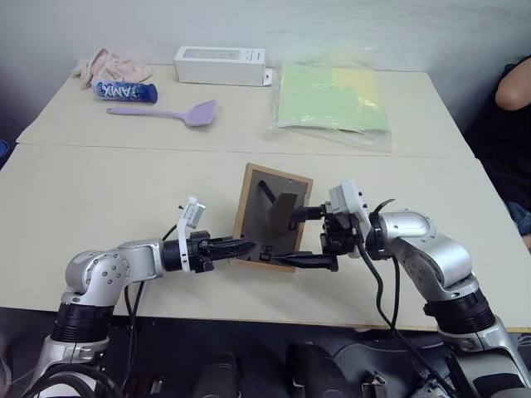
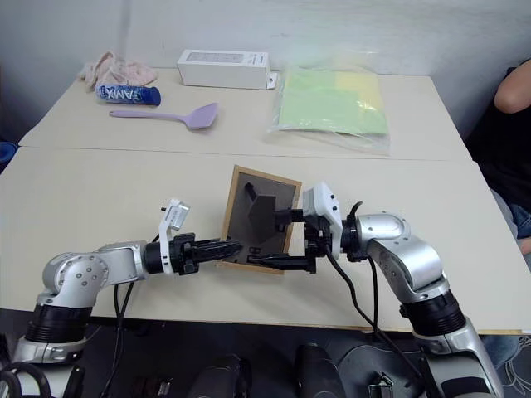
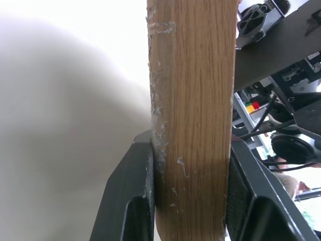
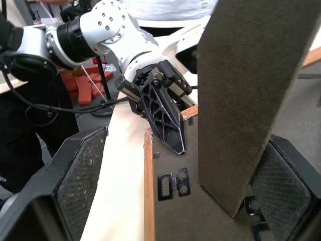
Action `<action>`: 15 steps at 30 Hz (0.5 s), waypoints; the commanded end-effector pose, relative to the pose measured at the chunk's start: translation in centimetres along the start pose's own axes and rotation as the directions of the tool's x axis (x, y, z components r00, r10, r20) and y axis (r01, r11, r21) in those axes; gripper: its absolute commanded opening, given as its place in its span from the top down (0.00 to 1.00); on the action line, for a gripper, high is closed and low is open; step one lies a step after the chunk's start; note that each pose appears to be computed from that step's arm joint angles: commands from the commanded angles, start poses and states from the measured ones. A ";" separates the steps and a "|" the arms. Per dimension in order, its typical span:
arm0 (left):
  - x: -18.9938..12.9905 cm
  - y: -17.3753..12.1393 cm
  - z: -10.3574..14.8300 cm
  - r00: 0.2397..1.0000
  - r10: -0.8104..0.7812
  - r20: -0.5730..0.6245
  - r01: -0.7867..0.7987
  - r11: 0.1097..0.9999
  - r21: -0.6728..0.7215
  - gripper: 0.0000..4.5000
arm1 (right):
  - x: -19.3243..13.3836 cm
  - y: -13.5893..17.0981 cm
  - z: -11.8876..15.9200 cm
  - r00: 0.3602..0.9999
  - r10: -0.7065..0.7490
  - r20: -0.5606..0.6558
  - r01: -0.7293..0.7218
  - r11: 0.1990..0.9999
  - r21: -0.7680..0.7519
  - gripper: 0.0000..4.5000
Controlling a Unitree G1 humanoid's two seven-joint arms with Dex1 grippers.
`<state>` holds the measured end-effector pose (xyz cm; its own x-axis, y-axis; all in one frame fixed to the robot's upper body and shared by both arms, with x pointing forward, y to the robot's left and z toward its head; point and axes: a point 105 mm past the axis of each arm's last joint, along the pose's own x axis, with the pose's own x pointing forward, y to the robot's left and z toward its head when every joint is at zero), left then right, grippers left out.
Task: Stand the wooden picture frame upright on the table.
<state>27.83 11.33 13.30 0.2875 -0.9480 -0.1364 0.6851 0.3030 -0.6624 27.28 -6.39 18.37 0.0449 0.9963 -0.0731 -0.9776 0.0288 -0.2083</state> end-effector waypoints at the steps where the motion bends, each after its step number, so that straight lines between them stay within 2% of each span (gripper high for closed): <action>1: -1.0 -1.4 0.9 0.997 -0.076 0.002 0.075 0.989 -0.131 0.72 | -2.3 -1.1 1.5 0.996 -0.077 0.045 0.085 0.971 -0.223 0.07; 5: -2.4 -1.2 0.7 0.995 -0.075 -0.064 0.054 0.957 -0.285 0.72 | -5.9 -2.8 3.5 0.970 -0.210 0.118 0.238 0.919 -0.315 0.07; 7: -2.8 -1.1 0.9 0.994 -0.086 -0.071 0.057 0.940 -0.336 0.72 | -6.6 -2.7 3.1 0.974 -0.214 0.070 0.223 0.876 -0.428 0.07; 9: -3.0 -1.2 1.3 0.991 -0.121 -0.060 0.089 0.918 -0.386 0.72 | -6.9 -2.7 1.5 0.973 -0.227 -0.050 0.139 0.740 -0.659 0.07; 10: -3.0 -1.3 1.6 0.990 -0.134 -0.051 0.103 0.911 -0.400 0.72 | -6.7 -2.8 0.8 0.970 -0.233 -0.073 0.113 0.691 -0.714 0.07; 11: -3.0 -1.4 1.7 0.988 -0.146 -0.049 0.113 0.903 -0.415 0.72 | -6.6 -3.1 0.5 0.964 -0.255 -0.078 0.102 0.622 -0.776 0.07; 13: -2.8 -1.7 2.3 0.984 -0.175 -0.034 0.144 0.889 -0.436 0.72 | -6.0 -3.3 -0.2 0.965 -0.257 -0.054 0.105 0.566 -0.818 0.07; 14: -2.7 -2.0 2.4 0.981 -0.191 -0.039 0.154 0.881 -0.447 0.72 | -5.7 -3.5 -0.5 0.960 -0.275 -0.055 0.093 0.496 -0.864 0.07; 15: -2.6 -2.2 2.4 0.977 -0.206 -0.044 0.165 0.877 -0.452 0.72 | -5.4 -3.6 -0.8 0.962 -0.271 -0.040 0.099 0.479 -0.872 0.07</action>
<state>27.46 13.57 15.31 0.1435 -0.9852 -0.0937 0.3239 0.1362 -0.9362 30.79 -12.32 17.96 0.3205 0.9423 -0.0964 -0.4087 0.0457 -0.9115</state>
